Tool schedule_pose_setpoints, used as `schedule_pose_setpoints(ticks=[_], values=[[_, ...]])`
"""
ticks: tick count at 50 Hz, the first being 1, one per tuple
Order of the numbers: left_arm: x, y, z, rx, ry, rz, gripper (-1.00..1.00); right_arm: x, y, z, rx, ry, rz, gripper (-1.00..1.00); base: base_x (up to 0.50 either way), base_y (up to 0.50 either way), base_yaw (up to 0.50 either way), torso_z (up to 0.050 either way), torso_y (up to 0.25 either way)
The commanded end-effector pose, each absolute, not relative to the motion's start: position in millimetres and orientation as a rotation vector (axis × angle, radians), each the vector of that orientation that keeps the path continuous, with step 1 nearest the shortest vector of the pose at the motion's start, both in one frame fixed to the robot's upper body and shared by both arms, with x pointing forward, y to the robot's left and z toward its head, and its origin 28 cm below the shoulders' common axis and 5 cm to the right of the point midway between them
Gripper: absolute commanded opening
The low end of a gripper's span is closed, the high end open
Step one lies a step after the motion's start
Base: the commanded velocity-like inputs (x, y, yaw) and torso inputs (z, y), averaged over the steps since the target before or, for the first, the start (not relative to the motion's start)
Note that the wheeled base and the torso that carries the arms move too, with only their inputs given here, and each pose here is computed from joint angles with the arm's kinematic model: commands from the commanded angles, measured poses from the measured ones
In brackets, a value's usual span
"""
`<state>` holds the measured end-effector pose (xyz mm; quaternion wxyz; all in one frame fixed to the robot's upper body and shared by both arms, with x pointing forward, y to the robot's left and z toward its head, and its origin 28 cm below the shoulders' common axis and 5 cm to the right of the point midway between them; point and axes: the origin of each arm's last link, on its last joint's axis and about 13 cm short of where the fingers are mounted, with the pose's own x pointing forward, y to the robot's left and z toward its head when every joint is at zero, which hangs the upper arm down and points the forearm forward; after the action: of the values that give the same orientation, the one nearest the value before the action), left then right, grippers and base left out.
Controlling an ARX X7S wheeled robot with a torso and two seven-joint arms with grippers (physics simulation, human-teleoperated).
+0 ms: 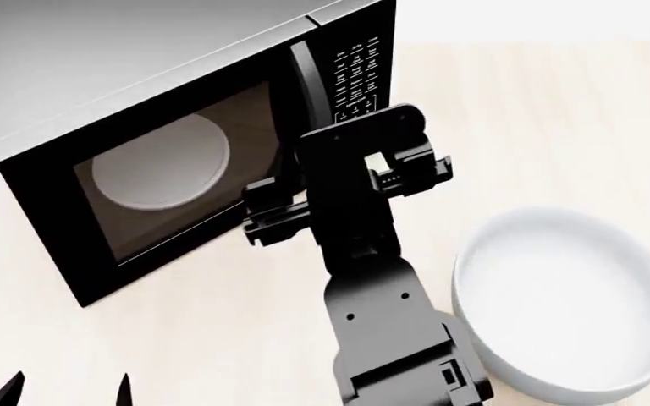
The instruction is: Open the microwave.
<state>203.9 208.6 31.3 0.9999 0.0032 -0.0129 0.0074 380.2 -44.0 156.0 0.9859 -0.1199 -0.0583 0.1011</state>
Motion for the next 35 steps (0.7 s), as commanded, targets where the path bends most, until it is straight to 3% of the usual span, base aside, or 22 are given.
schedule_pose_setpoints(ticks=[1, 35], values=[[204, 209, 31, 0.005, -0.026, 0.015, 1.00, 388, -44, 151, -0.244, -0.098, 0.196, 1.00, 0.00, 0.00, 0.00, 0.000, 0.000], [204, 210, 32, 0.004, -0.025, 0.021, 1.00, 408, -40, 151, -0.266, -0.076, 0.171, 1.00, 0.00, 0.00, 0.00, 0.000, 0.000]])
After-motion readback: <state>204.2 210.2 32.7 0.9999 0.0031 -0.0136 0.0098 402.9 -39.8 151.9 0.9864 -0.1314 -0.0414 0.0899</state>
